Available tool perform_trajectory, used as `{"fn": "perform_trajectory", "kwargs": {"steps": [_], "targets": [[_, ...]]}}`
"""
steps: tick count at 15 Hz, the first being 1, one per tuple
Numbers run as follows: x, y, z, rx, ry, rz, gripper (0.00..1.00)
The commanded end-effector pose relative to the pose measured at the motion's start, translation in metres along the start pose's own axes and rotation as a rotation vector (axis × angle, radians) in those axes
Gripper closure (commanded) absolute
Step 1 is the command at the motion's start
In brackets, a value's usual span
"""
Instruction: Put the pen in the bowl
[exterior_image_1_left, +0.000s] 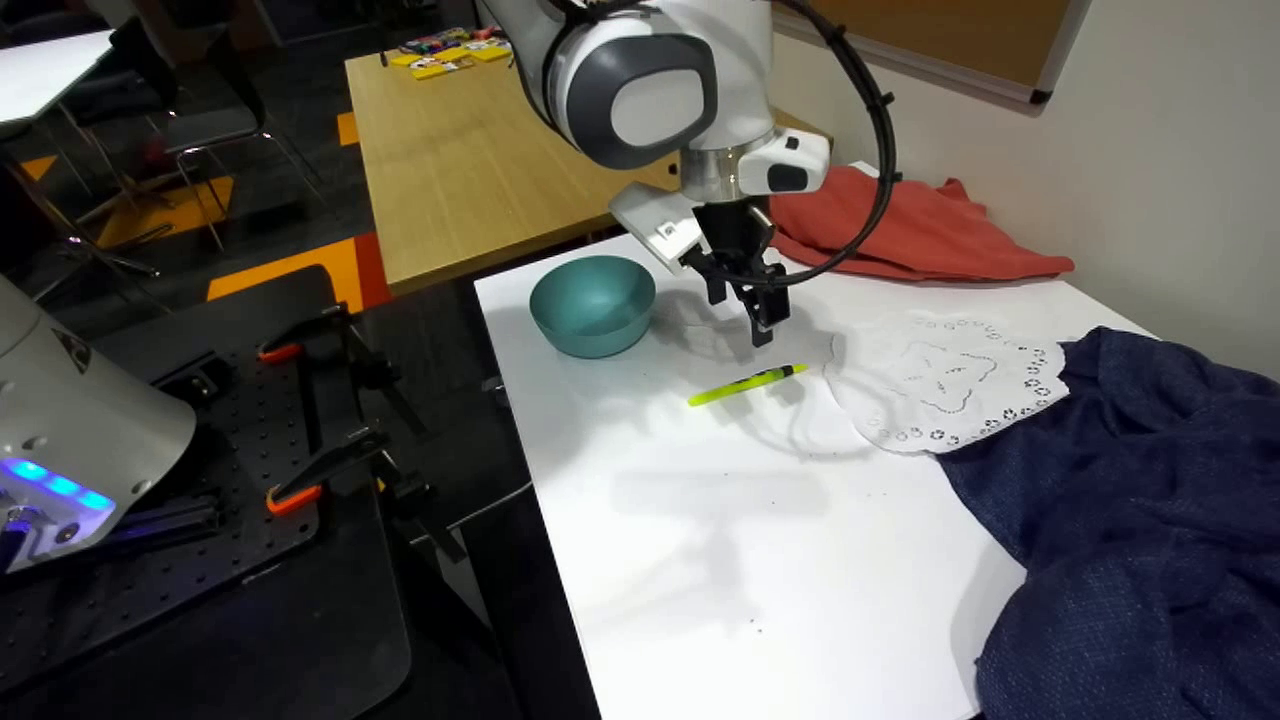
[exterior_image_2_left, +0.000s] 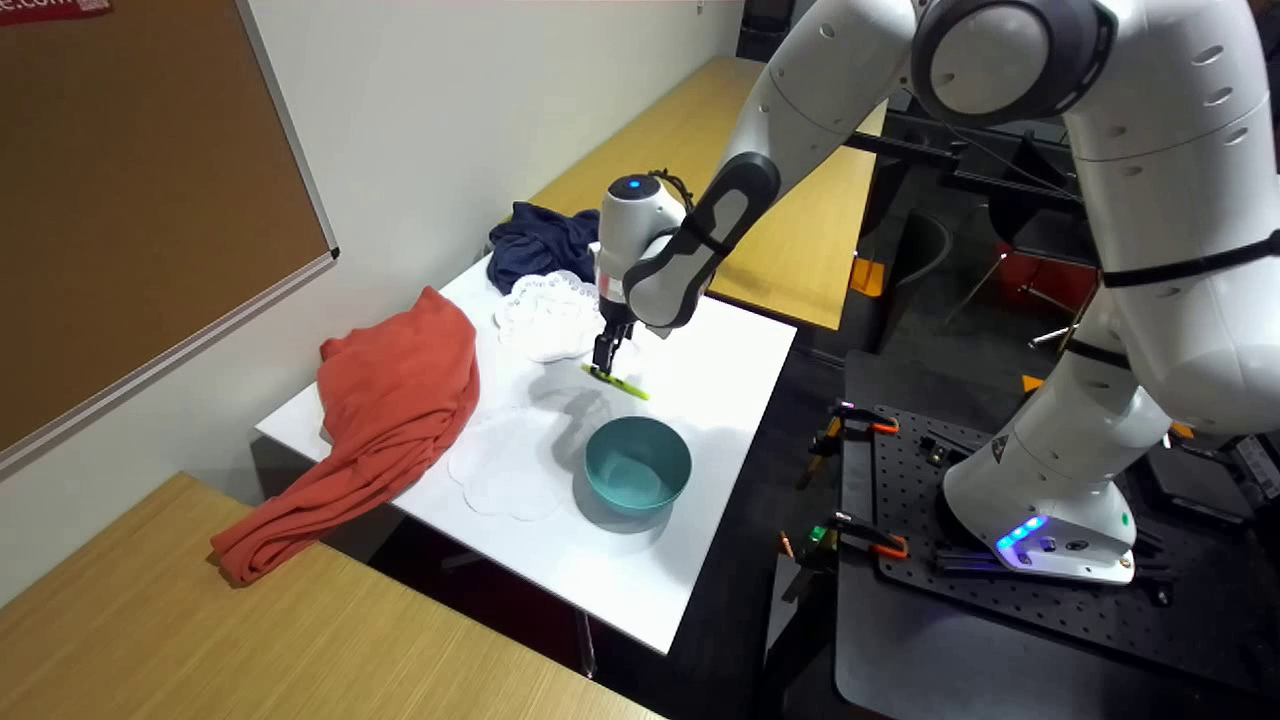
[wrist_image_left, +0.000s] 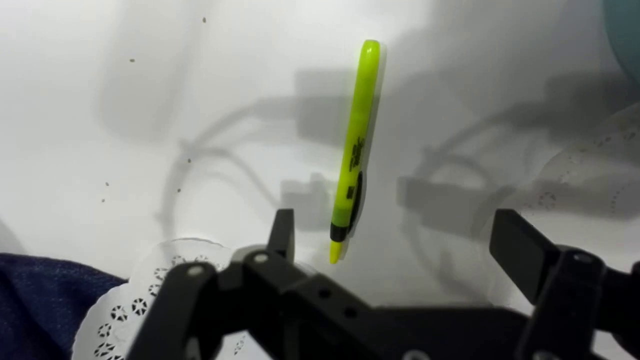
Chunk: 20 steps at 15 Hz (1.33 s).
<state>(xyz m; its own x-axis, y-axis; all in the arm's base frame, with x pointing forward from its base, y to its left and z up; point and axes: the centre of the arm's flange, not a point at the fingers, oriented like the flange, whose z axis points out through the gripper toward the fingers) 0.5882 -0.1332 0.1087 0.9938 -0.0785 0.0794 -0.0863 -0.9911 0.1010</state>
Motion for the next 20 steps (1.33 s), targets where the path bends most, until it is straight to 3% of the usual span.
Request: {"fn": "perform_trajectory", "kwargs": {"steps": [1,16,17,18,20], "targets": [[0.021,0.008,0.025,0.014,-0.018,0.048,0.0],[0.037,0.026,0.078,0.026,-0.086,0.113,0.0],[0.038,0.027,0.08,0.026,-0.087,0.115,0.25],[0.038,0.027,0.082,0.023,-0.086,0.116,0.26],[0.039,0.028,0.084,0.024,-0.085,0.118,0.41]]}}
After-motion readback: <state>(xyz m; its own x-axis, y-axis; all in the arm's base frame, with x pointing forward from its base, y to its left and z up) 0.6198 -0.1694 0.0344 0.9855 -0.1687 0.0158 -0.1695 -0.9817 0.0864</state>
